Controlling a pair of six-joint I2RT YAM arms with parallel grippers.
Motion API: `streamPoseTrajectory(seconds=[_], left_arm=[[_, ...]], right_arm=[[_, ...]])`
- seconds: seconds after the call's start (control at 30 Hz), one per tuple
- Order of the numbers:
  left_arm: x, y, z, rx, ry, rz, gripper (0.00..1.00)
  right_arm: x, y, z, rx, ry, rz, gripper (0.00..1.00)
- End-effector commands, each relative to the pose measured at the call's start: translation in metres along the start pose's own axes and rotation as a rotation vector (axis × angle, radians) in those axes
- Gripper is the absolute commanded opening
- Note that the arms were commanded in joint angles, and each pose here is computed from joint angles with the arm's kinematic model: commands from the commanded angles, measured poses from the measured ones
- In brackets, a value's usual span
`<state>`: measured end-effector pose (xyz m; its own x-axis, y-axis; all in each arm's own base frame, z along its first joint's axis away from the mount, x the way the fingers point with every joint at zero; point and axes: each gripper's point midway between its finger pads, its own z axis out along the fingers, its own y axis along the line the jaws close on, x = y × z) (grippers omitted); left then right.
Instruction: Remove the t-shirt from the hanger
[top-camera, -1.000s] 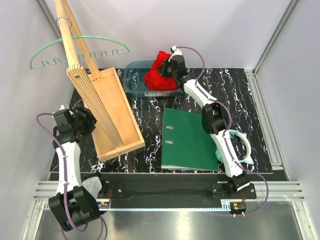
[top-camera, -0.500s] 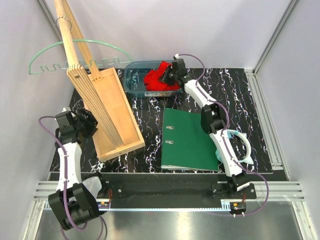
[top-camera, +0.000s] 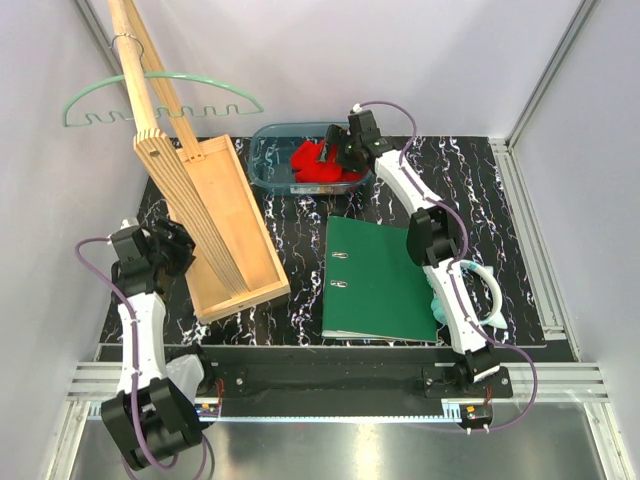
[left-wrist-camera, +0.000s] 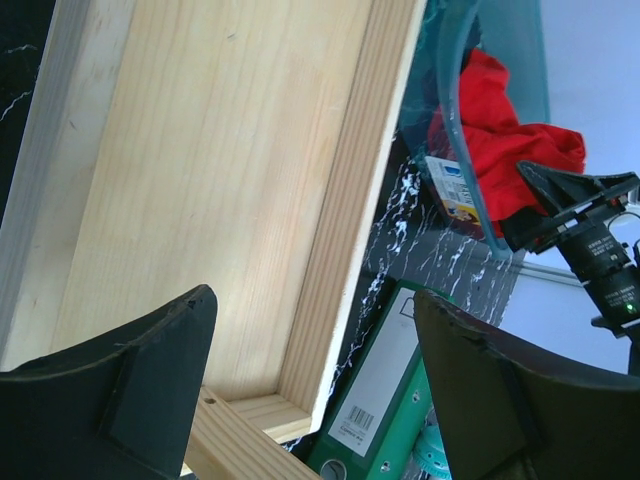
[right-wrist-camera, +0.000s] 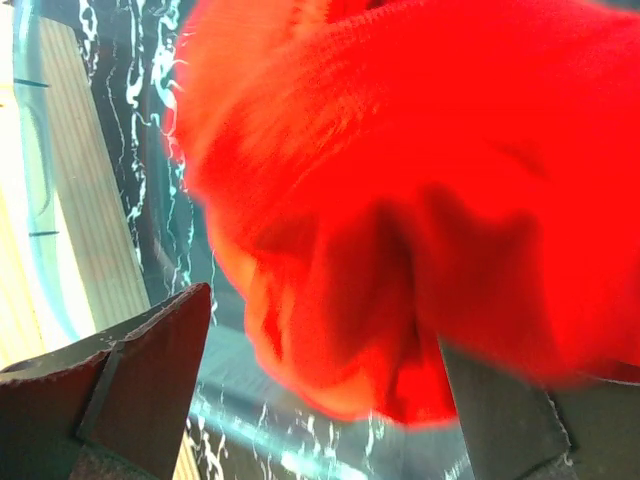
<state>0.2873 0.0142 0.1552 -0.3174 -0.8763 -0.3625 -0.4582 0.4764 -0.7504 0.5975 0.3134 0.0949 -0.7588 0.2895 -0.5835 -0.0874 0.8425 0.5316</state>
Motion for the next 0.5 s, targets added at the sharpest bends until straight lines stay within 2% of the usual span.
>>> streamPoseTrajectory(seconds=[0.0, 0.17, 0.3, 0.47], left_arm=[[-0.009, -0.011, -0.007, 0.041, -0.057, -0.005, 0.84], [-0.008, -0.007, -0.012, 0.019, -0.069, -0.025, 0.85], [-0.016, -0.003, -0.024, -0.025, -0.142, -0.024, 0.86], [-0.018, -0.006, -0.046, -0.027, -0.204, -0.028, 0.86]], right_arm=[[-0.058, 0.037, -0.080, 0.009, -0.117, -0.108, 1.00], [-0.063, 0.032, -0.106, 0.066, -0.127, -0.147, 1.00], [-0.061, 0.039, -0.132, 0.062, -0.112, -0.143, 1.00], [-0.028, 0.053, -0.151, 0.024, -0.021, -0.117, 1.00]])
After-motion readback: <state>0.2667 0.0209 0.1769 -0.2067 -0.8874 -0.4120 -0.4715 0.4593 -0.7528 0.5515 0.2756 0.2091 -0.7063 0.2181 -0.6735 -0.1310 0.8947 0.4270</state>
